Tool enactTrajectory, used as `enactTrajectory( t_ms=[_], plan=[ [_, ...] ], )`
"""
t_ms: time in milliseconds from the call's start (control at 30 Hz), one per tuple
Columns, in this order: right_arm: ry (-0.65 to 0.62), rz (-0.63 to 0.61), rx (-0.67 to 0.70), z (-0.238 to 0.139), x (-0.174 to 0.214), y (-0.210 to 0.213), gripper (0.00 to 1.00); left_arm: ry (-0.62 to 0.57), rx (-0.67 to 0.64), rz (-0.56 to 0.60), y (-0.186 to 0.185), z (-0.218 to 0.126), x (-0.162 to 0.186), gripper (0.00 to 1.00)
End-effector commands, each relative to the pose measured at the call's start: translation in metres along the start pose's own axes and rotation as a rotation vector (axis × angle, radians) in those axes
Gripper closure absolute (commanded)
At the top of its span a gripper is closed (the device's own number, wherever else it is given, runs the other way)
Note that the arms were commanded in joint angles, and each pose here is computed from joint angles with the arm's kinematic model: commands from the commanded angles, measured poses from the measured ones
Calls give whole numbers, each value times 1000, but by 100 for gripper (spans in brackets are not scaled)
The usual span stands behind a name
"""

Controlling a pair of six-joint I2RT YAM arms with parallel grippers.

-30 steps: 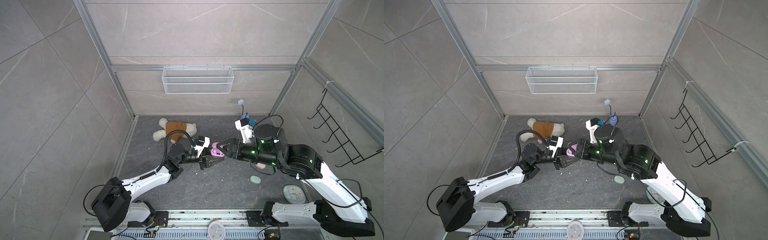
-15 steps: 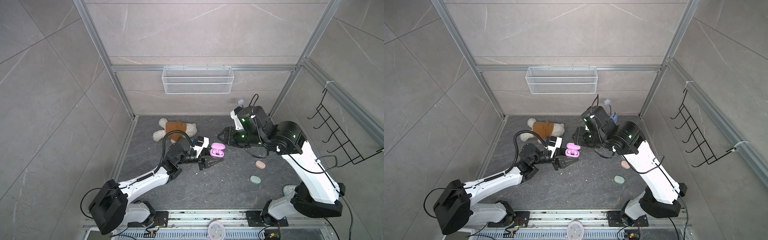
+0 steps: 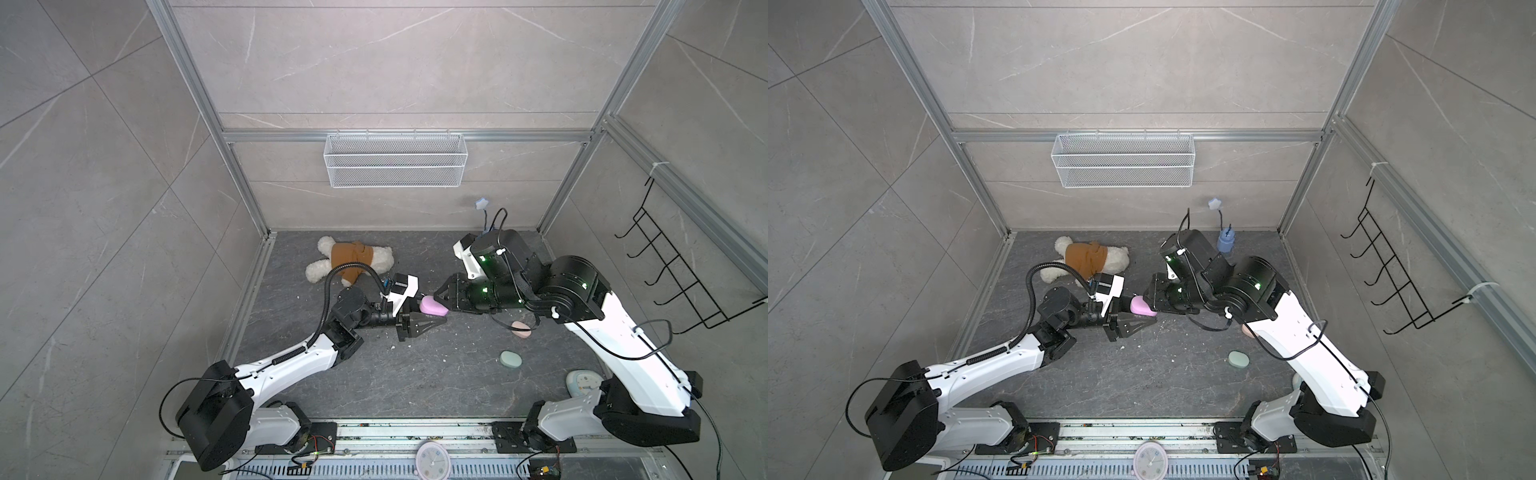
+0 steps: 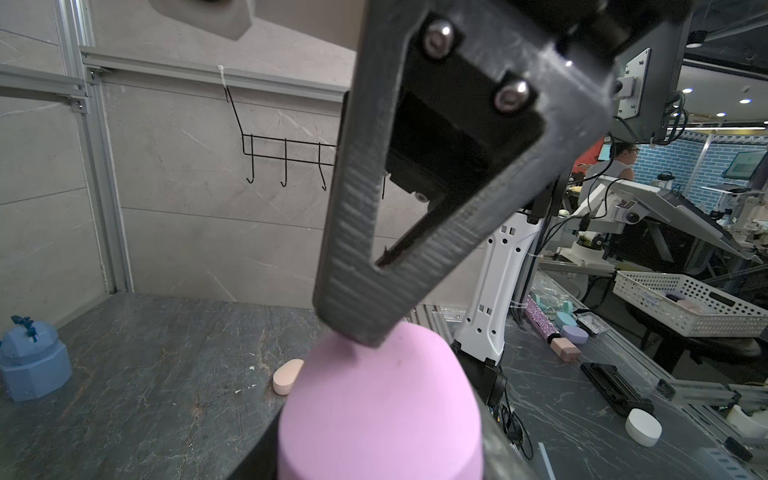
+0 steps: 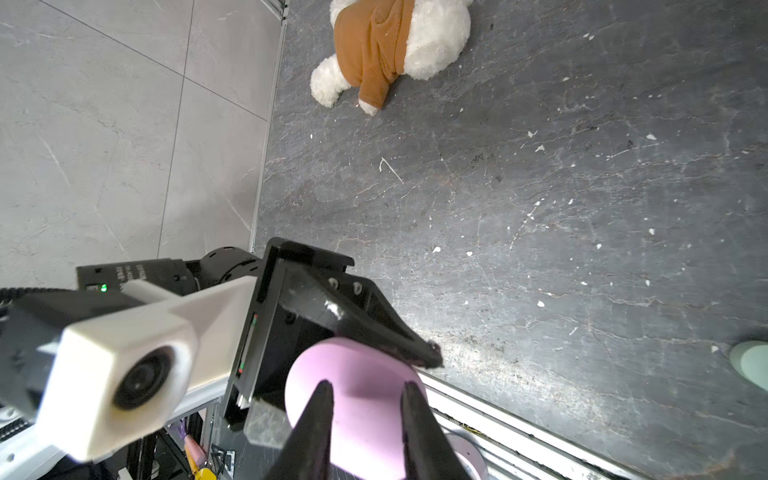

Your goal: Insert the wireless bluetooth earbuds into the charging case

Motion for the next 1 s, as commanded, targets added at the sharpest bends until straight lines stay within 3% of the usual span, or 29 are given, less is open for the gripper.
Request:
enactTrajectory(
  t_ms=[0,133,333,533,700,967],
  plan=[
    [17,16,-18,-1,10,0,69,-45,33,94,-13,0,-23,68],
    [8,29,8,-3,13,-6,65,-29,22,86,-11,1,-22,68],
    [-29,122,40,-17,15,-25,43,97,-45,39,-5,-1,-8,68],
    [-15,236,-75,-9,23,-42,27,242,-112,4,-10,-13,9,68],
    [46,240,-176,10,27,-36,17,360,-139,-19,-11,-17,18,68],
    [102,256,-211,37,29,-35,8,415,-145,-24,-9,-15,19,68]
  ],
)
Point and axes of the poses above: each gripper's point midway between its finger pads, its own z axis out along the fingers, its own y axis along the line the jaws close on, x = y × z, the point moved 6 cm from there along -z, back along the fingers, and after that the axes turned 10 degrees about -z, right-handed, at the moved point
